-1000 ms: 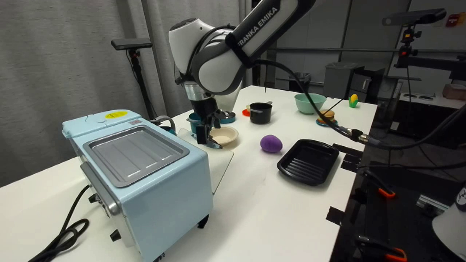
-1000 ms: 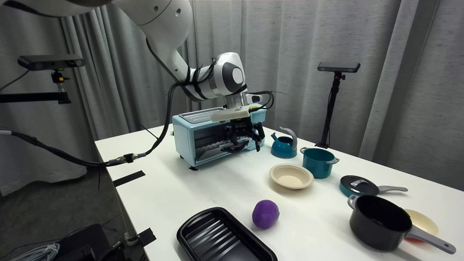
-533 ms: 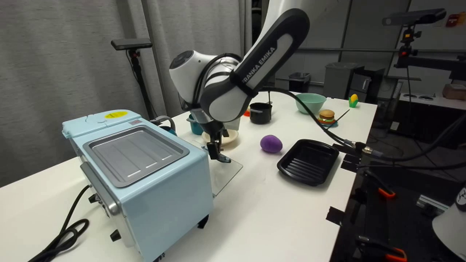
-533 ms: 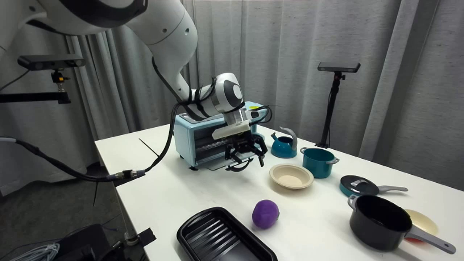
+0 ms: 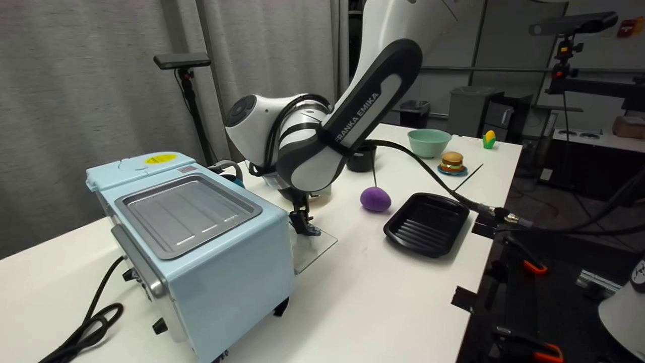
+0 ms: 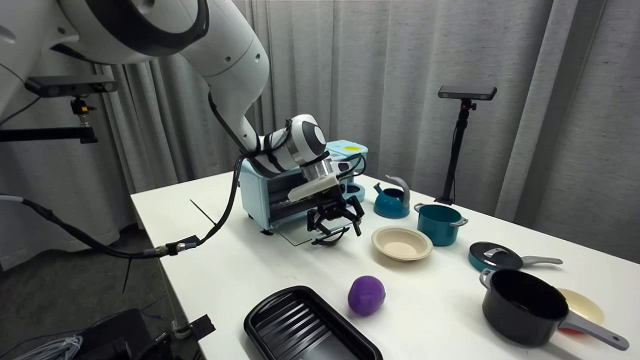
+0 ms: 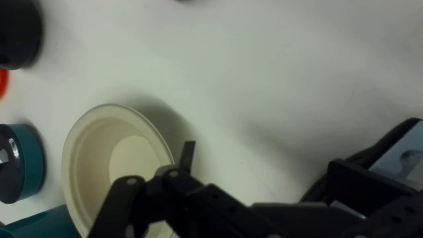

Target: Open the oven

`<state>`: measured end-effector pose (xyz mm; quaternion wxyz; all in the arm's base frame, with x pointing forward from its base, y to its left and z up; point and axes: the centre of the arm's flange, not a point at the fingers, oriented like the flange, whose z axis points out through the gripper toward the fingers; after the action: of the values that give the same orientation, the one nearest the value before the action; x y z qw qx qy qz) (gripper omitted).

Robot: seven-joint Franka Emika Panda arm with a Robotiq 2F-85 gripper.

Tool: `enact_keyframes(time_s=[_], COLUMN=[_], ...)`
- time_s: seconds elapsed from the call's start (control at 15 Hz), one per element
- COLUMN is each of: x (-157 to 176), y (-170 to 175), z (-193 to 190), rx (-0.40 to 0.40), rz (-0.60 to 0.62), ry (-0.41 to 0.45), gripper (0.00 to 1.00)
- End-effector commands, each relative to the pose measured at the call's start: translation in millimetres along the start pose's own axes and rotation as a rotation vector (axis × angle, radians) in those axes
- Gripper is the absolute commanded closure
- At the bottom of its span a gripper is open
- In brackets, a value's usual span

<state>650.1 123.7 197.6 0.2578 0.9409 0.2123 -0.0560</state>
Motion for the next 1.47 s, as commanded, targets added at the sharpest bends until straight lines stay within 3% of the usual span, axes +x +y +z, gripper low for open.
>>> enact_keyframes(time_s=[0.0,0.67,1.4], x=[10.4,1.2,-27.1], y=[-13.0,-14.0,36.4], z=[-3.8,-63.9,-139.8], rx=[-0.018,0.083,0.205], rz=[-0.001,0.006,0.126], ry=[-0.002,0.096,0.237], gripper=[0.00,0.00,0.00])
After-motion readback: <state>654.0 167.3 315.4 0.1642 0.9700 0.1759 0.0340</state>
